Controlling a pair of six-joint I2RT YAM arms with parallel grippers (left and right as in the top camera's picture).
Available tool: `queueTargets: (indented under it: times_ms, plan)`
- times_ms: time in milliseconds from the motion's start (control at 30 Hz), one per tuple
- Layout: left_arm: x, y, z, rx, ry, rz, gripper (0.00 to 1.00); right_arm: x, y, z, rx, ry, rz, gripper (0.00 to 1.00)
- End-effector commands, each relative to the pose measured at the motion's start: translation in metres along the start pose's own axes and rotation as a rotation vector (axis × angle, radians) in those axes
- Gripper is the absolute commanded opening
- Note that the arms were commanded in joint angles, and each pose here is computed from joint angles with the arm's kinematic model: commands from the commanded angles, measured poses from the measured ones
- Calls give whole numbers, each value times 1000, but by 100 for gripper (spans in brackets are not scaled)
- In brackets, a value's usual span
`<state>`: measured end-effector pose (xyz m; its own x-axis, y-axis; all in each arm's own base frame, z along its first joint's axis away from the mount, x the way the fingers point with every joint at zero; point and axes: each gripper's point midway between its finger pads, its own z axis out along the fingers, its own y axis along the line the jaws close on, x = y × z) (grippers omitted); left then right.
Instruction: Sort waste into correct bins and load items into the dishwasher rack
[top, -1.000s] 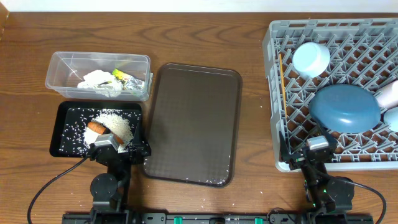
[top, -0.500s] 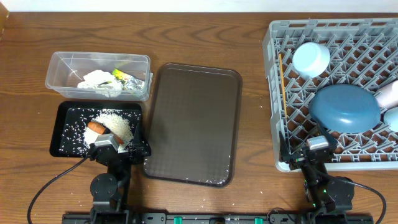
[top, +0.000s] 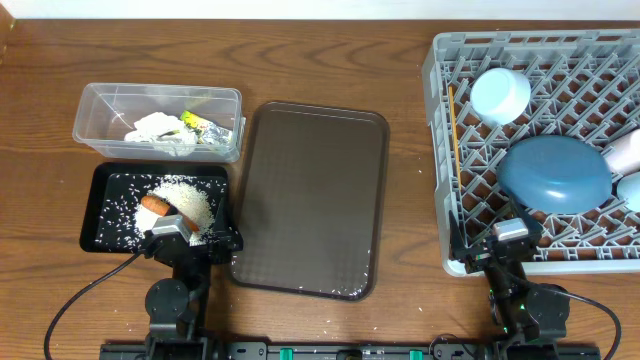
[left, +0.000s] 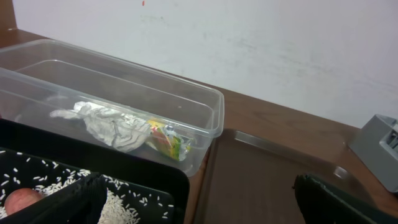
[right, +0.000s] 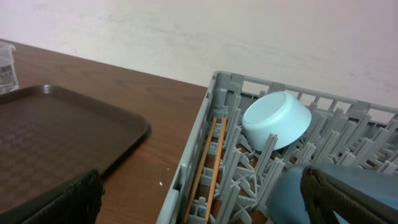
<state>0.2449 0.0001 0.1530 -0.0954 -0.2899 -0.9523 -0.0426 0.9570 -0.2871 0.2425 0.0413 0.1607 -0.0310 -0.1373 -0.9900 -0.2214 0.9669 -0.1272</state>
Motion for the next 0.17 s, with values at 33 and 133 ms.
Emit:
queueTargets:
  times_ms: [33, 133]
  plan:
    - [16, 8, 1, -34, 46, 23, 98, 1, -3, 0, 13, -1, -9, 99]
    - [16, 8, 1, -34, 46, 23, 98, 1, -3, 0, 13, -1, -9, 99]
